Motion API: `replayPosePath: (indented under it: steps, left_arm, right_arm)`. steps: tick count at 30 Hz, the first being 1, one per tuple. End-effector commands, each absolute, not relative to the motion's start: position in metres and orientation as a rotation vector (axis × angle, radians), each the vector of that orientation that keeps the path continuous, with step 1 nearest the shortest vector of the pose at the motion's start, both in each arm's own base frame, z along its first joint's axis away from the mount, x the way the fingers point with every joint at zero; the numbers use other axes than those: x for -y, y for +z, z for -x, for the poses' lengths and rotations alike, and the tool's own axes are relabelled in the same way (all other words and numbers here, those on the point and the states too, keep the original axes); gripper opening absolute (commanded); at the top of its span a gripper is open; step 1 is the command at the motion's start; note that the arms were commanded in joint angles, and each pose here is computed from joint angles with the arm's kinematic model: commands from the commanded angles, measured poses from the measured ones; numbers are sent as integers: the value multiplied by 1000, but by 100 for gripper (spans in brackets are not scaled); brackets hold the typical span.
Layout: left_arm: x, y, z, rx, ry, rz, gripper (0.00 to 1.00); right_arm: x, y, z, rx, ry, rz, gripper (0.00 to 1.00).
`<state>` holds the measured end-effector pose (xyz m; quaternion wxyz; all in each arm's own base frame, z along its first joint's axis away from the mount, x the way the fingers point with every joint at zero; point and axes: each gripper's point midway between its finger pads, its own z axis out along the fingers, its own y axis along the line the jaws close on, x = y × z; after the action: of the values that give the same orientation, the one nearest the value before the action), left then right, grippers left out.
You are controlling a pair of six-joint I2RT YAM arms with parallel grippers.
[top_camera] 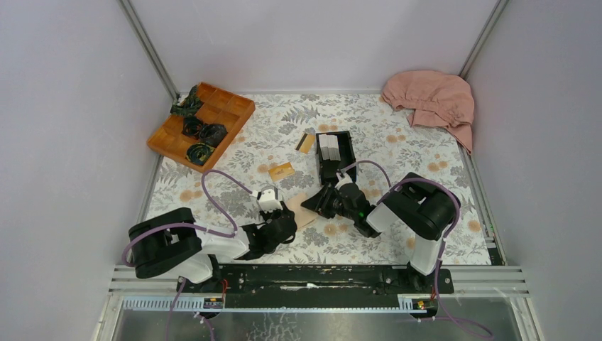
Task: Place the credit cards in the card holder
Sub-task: Close the card holder at the center of the board.
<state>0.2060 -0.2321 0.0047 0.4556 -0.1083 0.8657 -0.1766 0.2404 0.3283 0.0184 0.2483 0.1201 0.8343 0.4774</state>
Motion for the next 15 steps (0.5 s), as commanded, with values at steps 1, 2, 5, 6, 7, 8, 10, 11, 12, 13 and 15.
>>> replayPosePath:
  steps: [1, 2, 5, 6, 7, 8, 10, 11, 12, 13, 15]
  left_arm:
    - [188, -66, -144, -2483, -233, 51, 28]
    - [188, -66, -144, -2483, -234, 51, 28]
    - [189, -65, -145, -2482, -239, 52, 28]
    - [188, -66, -144, -2484, -236, 51, 28]
    - [189, -66, -144, -2483, -239, 51, 28]
    - [189, -66, -144, -2483, -239, 52, 28]
    - [189, -66, -144, -2485, -238, 50, 28]
    - [190, -66, -144, -2485, -239, 51, 28]
    - [190, -66, -144, -2486, -238, 48, 28]
    - [190, -66, -144, -2486, -238, 48, 28]
    - [191, -65, -145, -2484, -237, 45, 28]
  right_arm:
    - [-301, -24, -240, -2361, 1104, -417, 39]
    - [-301, -24, -241, -2359, 1105, -418, 39]
    - [-302, -27, -242, -2361, 1107, -423, 39]
    - [-302, -28, -242, -2360, 1107, -426, 39]
    - [-302, -29, -242, -2361, 1105, -430, 39]
    - [-303, -30, -242, -2362, 1106, -431, 39]
    - [-303, -33, -243, -2363, 1106, -436, 38]
    - [-303, -34, -243, -2365, 1106, -436, 38]
    - [-303, -35, -242, -2368, 1101, -433, 38]
    - [-303, -37, -242, -2372, 1099, -431, 38]
    - [-303, -39, -241, -2380, 1094, -420, 37]
